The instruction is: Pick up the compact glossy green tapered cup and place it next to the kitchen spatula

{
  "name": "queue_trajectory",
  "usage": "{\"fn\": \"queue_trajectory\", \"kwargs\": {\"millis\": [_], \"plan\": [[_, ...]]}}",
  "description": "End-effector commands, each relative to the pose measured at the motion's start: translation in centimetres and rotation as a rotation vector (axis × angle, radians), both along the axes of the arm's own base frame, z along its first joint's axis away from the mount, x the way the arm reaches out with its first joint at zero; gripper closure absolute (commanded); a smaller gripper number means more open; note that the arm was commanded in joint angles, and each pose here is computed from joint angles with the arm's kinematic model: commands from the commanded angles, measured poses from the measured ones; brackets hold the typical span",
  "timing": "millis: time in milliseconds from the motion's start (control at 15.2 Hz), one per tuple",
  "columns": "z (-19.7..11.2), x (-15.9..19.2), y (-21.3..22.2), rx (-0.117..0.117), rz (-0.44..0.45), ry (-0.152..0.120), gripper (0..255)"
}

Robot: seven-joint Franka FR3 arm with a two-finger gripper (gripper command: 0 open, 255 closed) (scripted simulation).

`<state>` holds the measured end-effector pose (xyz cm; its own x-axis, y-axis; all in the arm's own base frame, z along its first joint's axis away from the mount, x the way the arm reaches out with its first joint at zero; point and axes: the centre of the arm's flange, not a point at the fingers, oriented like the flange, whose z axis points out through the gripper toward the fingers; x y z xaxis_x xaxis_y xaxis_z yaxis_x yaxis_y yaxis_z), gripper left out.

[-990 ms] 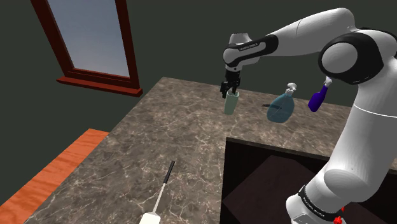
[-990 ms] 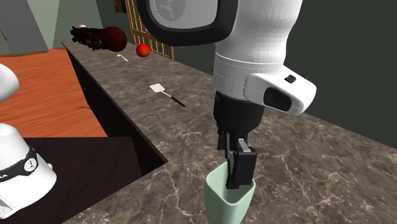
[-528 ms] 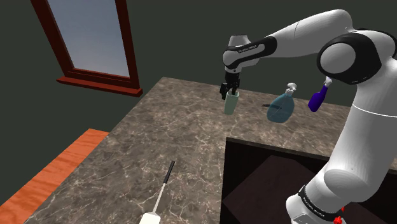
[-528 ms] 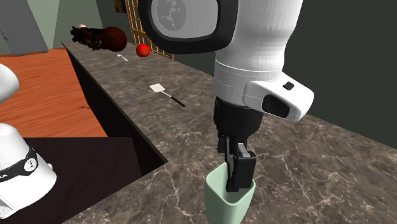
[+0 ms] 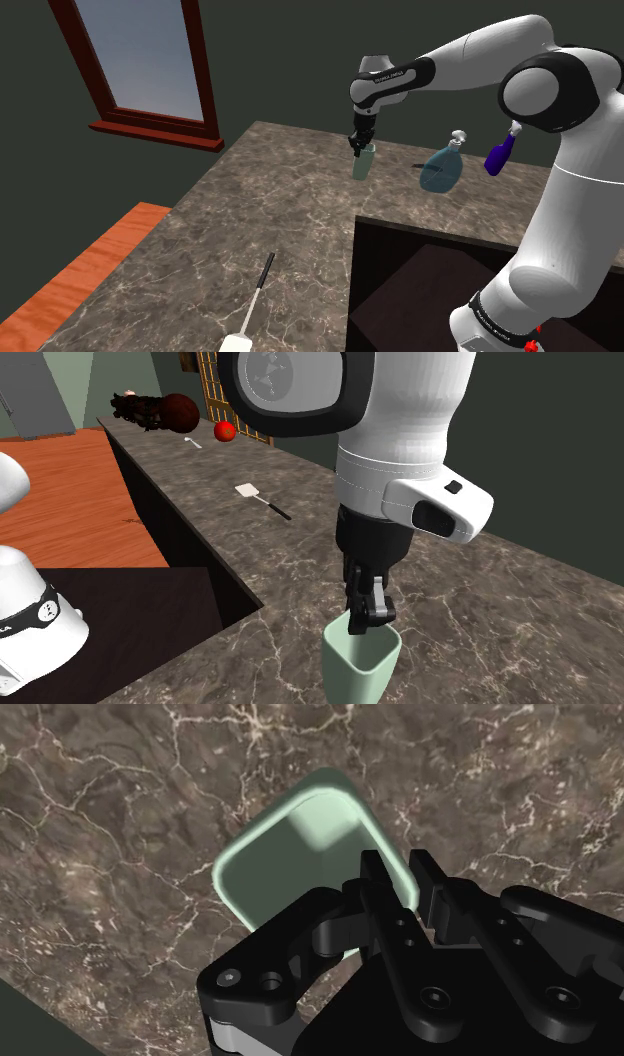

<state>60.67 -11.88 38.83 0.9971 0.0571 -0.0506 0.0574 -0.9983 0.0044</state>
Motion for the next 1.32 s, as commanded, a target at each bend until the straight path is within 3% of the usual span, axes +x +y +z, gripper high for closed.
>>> {"fn": "queue_trajectory", "kwargs": {"millis": [0,198,1254], "plan": [[0.0,0.0,0.0,0.0,0.0,0.0,255],[0.0,0.0,0.0,0.0,0.0,0.0,255],[8.4,0.0,0.0,0.0,0.0,0.0,255]]}}
